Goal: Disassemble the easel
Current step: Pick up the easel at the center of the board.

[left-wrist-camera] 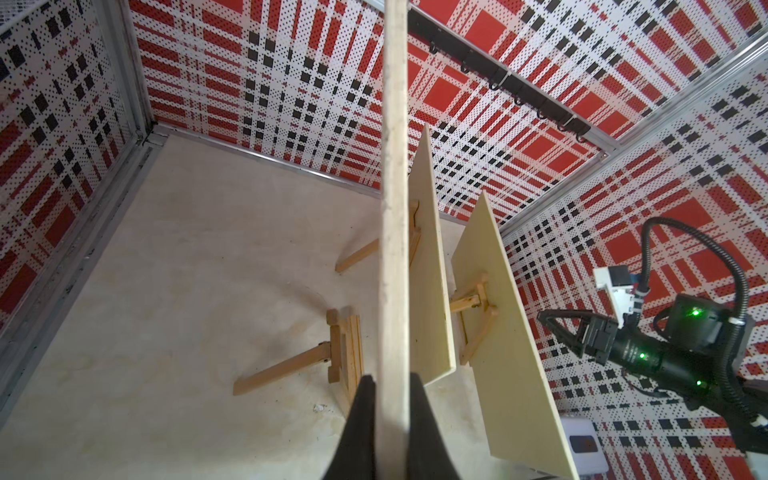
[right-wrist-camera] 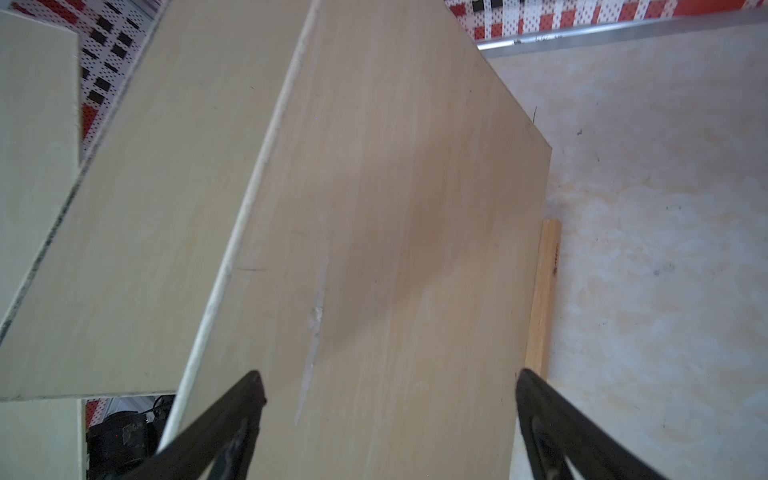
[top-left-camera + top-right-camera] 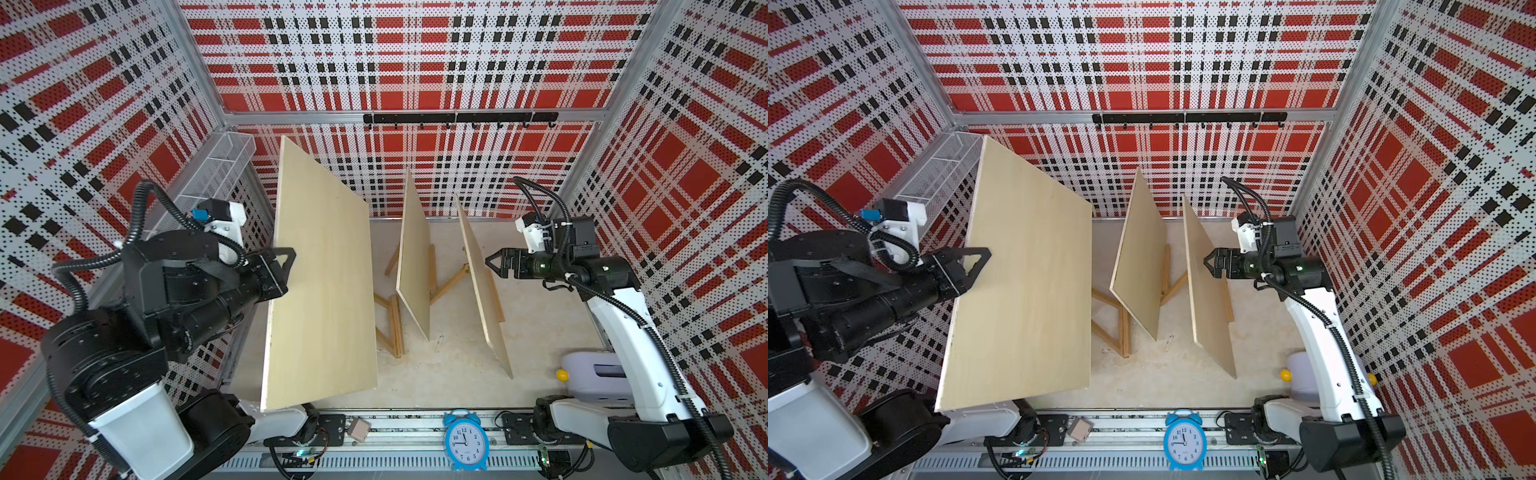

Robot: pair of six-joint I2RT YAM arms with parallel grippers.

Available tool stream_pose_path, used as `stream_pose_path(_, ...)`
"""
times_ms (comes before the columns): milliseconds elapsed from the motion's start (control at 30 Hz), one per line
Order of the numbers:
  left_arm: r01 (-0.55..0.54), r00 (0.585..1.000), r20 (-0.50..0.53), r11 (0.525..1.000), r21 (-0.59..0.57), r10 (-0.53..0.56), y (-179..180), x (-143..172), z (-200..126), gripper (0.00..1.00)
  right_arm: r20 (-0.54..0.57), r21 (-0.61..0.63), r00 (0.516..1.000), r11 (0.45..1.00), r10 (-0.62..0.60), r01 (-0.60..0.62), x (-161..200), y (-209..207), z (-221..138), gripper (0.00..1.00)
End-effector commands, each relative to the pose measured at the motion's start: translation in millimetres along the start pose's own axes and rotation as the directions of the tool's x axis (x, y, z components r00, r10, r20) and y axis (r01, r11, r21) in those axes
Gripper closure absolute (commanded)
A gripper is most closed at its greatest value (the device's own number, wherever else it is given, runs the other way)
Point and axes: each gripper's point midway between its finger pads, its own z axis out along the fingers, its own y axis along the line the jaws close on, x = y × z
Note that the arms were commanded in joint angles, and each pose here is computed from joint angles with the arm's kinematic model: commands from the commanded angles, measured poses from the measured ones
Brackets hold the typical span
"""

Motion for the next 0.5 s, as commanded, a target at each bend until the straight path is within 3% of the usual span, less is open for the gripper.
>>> stream_pose_path(0,0.059,0.977,0.191,0.983,0.173,-0.093,-22,-41,-30,1.00,0.141,-0.005,0.986,0.996,-0.089,0.090,-28,16,-26,0.06)
stream_pose_path(267,0.039,0.951,0.266,0.916,0.400,-0.157,-52,-62,-65,1.00,0.238,0.002,0.941,0.969,-0.240,0.247,-37,40,-60,0.11)
stream_pose_path(467,0.024,0.916,0.333,0.861,0.508,-0.223,-62,-77,-88,1.00,0.274,-0.055,0.874,0.901,-0.400,0.430,-35,87,-76,0.14)
